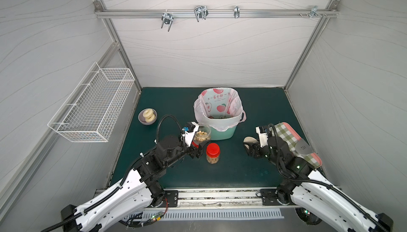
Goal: Empty moldy peanuts from jars
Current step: Place the lid at the center of the board.
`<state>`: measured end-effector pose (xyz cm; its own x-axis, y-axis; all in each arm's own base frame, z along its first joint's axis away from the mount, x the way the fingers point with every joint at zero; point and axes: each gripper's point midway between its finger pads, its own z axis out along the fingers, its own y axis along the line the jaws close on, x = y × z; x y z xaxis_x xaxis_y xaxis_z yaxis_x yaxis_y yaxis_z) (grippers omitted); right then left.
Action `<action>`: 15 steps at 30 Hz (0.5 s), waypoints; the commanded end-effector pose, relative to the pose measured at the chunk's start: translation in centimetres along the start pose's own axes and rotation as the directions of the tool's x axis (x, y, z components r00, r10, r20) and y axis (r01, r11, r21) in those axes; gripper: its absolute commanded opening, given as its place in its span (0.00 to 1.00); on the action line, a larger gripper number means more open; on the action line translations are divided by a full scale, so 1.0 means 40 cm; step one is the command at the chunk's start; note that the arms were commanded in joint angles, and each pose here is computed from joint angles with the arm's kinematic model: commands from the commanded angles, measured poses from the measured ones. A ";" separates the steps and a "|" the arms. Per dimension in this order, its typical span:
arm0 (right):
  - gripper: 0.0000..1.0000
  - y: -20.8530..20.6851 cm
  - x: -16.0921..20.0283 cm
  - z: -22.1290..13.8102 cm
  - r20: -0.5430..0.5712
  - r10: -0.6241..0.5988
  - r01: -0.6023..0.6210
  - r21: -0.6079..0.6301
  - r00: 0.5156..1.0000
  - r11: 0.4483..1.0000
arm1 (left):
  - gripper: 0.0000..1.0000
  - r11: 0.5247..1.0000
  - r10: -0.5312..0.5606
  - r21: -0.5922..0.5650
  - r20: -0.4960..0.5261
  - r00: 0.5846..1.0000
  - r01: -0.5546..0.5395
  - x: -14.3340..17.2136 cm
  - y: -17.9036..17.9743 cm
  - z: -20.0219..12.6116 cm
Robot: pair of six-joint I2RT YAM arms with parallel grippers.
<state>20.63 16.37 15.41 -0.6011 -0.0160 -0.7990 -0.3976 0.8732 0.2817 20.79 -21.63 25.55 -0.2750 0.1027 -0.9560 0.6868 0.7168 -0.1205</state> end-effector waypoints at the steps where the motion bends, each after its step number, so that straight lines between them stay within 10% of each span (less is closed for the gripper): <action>1: 0.56 -0.016 -0.038 0.016 0.112 0.031 -0.036 0.049 0.993 0.998 | 0.00 1.000 0.016 -0.009 0.145 0.989 -0.015 -0.092 -0.002 -0.022; 15: 0.57 -0.089 0.059 0.123 0.126 0.010 -0.030 0.158 0.992 0.987 | 0.00 0.999 0.011 -0.038 0.160 0.987 -0.005 -0.079 0.013 -0.036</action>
<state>22.90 15.58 8.39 -0.5905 -0.0064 -0.8070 -0.2830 0.9381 0.1997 20.90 -20.78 25.02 -0.2642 0.0933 -0.9599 0.6614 0.7419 -0.1100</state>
